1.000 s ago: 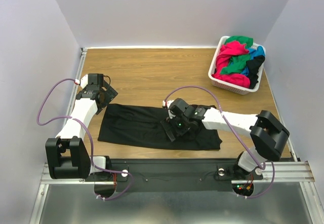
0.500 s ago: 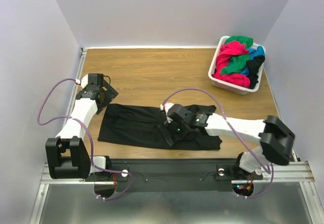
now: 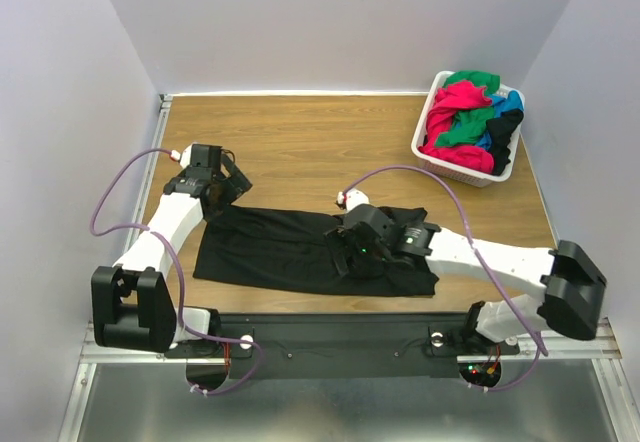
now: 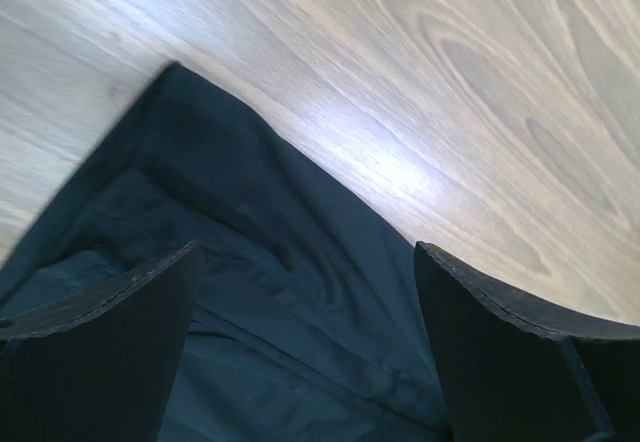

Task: Fold and stack the t-shirts
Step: Fold the tshirt

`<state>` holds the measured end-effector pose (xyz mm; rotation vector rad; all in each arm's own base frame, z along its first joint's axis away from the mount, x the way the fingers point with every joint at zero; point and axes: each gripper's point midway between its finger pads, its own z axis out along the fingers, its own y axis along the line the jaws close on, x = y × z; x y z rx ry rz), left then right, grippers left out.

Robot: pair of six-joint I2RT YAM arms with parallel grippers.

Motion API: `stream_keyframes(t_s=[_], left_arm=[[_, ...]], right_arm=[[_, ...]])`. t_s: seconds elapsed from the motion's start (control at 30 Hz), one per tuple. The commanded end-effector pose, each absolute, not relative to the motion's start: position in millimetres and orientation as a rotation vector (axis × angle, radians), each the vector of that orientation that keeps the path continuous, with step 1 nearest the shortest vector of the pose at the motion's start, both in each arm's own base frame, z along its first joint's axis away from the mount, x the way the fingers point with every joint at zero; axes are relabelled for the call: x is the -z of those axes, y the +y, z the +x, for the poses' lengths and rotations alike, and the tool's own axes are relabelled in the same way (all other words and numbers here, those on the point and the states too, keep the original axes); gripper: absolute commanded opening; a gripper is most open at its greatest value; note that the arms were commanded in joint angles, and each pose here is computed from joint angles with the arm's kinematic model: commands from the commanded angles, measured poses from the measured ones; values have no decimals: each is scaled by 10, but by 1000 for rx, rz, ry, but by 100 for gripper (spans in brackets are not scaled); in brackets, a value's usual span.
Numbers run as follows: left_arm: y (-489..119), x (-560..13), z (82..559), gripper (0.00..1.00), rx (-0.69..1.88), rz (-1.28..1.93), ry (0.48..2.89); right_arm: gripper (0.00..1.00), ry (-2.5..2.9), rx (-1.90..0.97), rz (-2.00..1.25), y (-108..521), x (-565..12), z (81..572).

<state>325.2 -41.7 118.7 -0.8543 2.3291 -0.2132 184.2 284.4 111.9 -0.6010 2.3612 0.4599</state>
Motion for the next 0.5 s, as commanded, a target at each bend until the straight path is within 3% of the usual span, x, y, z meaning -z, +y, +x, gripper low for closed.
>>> stream_keyframes(t_s=[0.0,0.23,0.47], left_arm=[[-565,-1268,3336,99,243,-805,2316],[-552,-1291,3264,99,229,-799,2313],[-459,-1287,3195,99,170,-810,2306]], right_arm=[[100,2297,-357,-541,2993,-1230,2200],[100,2368,-217,-593,3038,-836,2392],[100,2505,-266,-592,2848,-516,2040]])
